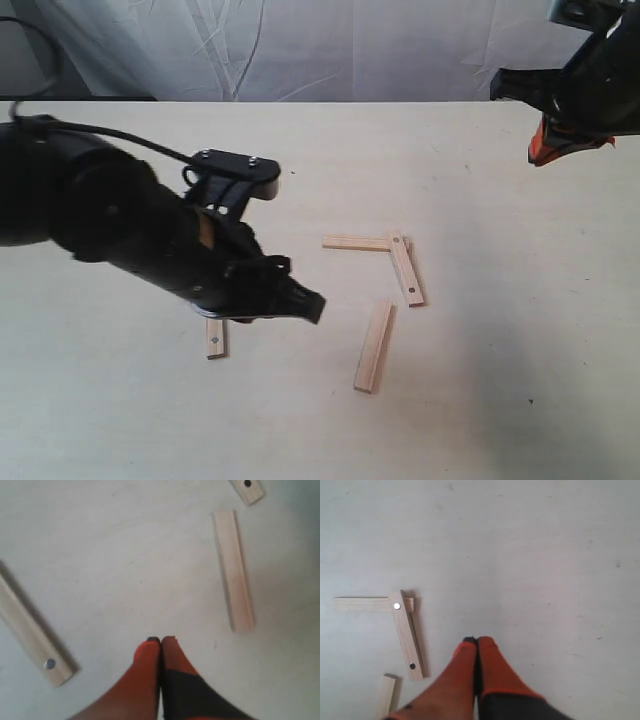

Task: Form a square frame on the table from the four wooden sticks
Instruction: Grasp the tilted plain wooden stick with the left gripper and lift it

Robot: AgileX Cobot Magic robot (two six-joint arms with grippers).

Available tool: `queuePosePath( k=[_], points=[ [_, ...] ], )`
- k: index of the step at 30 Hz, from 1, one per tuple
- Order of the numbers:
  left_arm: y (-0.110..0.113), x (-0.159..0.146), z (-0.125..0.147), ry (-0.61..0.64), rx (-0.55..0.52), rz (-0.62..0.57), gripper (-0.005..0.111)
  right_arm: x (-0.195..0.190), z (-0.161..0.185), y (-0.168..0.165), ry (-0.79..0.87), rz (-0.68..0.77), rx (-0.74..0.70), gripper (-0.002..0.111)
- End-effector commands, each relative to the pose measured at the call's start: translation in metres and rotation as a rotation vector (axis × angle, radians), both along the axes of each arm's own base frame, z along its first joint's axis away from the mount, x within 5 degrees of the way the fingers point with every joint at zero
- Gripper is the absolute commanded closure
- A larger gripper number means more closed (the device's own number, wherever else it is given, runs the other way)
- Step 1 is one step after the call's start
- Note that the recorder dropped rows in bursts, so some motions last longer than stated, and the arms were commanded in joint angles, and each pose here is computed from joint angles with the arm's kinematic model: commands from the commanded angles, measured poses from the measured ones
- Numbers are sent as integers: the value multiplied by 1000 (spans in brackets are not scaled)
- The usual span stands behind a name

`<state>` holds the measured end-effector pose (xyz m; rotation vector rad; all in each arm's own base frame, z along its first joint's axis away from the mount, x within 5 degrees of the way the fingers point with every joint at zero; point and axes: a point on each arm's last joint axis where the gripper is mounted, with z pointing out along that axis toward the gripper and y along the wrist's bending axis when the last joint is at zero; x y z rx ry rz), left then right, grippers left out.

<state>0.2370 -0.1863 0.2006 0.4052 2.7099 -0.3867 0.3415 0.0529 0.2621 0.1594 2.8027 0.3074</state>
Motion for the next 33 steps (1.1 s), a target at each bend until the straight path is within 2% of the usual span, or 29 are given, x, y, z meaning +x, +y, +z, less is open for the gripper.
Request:
queuePosePath(
  k=[1,4,7,10,15,17,26,33],
  points=[
    [-48,13,-9,14,10,-25,107,2,3,-19,-25,-9,-23,109],
    [-74,24,-13,52,43,-56,107,4,4,-27,-42,-15,-30,109],
    [-89,32,-23,91,80,-73,103,4,4,-29,-47,-17,-30,109],
    [-97,39,-28,99,80,-72,92,5,4,-29,-50,-14,-28,109],
    [-104,44,-38,123,76,-62,68,5,4,-29,-59,-16,-30,109],
    [-104,43,-43,140,85,-59,63,6,5,-29,-66,-17,-31,109],
    [-106,45,-68,182,113,-51,62,6,5,-29,-71,-16,-31,109],
    [-107,45,-73,189,104,-43,62,7,4,-29,-72,-17,-31,109]
  ],
)
